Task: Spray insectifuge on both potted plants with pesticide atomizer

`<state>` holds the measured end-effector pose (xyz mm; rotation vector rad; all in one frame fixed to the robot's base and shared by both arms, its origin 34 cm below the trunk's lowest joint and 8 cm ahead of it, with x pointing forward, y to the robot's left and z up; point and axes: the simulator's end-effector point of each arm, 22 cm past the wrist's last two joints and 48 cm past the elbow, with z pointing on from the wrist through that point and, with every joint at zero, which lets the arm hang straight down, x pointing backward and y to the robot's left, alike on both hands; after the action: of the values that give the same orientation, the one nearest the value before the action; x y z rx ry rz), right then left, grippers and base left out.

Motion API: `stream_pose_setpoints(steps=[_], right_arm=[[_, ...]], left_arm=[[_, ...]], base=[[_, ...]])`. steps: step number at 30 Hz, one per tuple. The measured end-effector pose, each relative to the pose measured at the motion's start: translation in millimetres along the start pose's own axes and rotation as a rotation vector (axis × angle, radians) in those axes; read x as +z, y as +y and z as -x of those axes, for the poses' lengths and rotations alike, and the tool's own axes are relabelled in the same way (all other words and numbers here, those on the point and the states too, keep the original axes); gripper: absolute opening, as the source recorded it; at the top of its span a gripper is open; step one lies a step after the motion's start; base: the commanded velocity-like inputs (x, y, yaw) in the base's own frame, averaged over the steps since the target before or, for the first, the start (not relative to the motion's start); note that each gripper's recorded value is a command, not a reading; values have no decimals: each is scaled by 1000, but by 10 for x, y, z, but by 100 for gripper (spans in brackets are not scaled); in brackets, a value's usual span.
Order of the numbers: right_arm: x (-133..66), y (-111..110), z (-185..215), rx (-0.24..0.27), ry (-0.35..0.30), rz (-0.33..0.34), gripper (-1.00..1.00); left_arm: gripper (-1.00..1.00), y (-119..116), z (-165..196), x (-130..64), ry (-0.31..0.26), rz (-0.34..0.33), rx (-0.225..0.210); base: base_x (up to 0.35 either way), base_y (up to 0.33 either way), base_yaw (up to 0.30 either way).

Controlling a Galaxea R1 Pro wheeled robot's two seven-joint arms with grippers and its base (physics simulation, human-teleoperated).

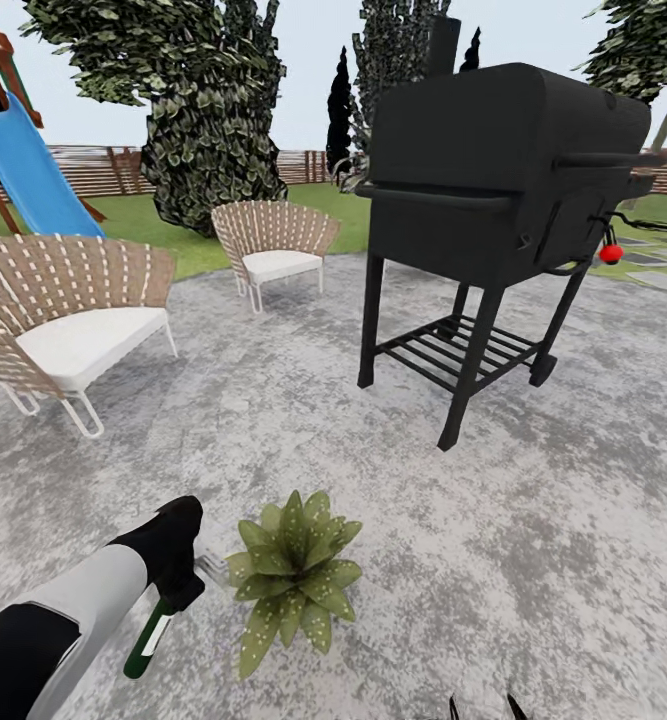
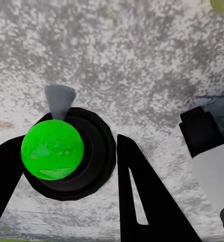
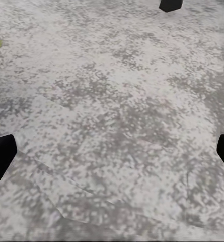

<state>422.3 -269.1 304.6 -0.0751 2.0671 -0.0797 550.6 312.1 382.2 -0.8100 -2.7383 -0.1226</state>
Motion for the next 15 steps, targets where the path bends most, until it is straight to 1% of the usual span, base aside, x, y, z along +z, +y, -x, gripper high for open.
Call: stream_pose_setpoints(steps=[4, 9, 15], right_arm=[[-2, 18, -17, 4, 4, 0, 100], [-9, 22, -48, 4, 12, 0, 100], [-12, 21, -56, 4, 14, 0, 100]], left_arm=[[-100, -11, -8, 32, 6, -6, 0], [-100, -26, -7, 69, 13, -10, 2], [-100, -93, 61, 57, 5, -10, 18]], base=[[-75, 306, -173], [-150, 289, -143], [-12, 19, -40]])
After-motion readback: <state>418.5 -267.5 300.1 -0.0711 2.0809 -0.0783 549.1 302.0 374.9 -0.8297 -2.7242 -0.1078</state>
